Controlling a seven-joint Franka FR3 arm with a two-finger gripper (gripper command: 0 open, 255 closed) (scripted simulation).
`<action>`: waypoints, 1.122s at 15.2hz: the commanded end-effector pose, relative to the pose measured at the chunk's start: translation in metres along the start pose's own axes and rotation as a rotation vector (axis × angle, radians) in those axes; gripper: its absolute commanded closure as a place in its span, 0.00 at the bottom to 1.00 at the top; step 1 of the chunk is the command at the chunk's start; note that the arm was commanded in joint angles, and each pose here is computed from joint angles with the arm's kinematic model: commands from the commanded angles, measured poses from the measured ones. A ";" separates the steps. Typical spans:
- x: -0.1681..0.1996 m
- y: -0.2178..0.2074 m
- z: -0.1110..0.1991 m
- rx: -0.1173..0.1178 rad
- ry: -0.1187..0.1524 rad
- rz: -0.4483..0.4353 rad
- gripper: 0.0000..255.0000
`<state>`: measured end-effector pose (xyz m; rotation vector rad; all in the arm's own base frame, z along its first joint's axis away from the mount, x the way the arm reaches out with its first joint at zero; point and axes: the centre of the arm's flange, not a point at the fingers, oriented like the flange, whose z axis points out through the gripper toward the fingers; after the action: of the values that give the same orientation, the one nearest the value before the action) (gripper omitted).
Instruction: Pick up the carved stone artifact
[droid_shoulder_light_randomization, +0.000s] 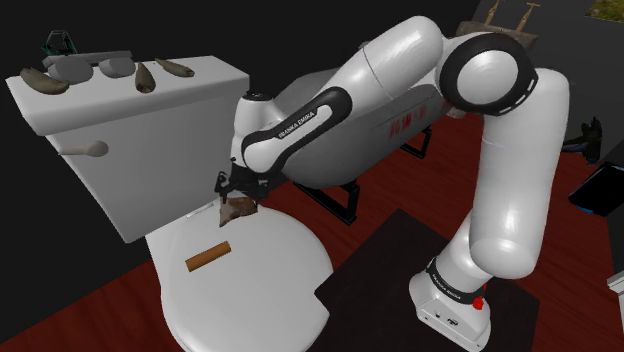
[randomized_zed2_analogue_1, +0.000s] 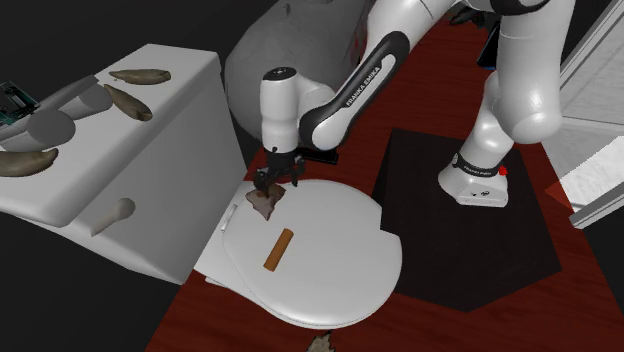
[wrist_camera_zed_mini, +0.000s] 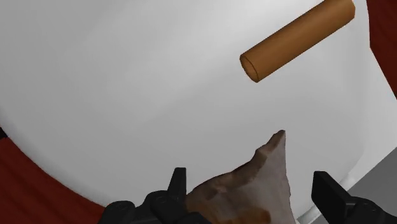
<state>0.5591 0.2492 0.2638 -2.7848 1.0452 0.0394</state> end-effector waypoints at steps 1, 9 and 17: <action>0.004 -0.016 0.024 0.000 -0.006 0.028 0.00; 0.015 -0.036 0.078 0.001 -0.015 0.069 0.00; 0.016 -0.033 0.096 0.001 -0.015 0.069 1.00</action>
<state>0.5959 0.2801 0.1729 -2.7420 1.1364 0.0685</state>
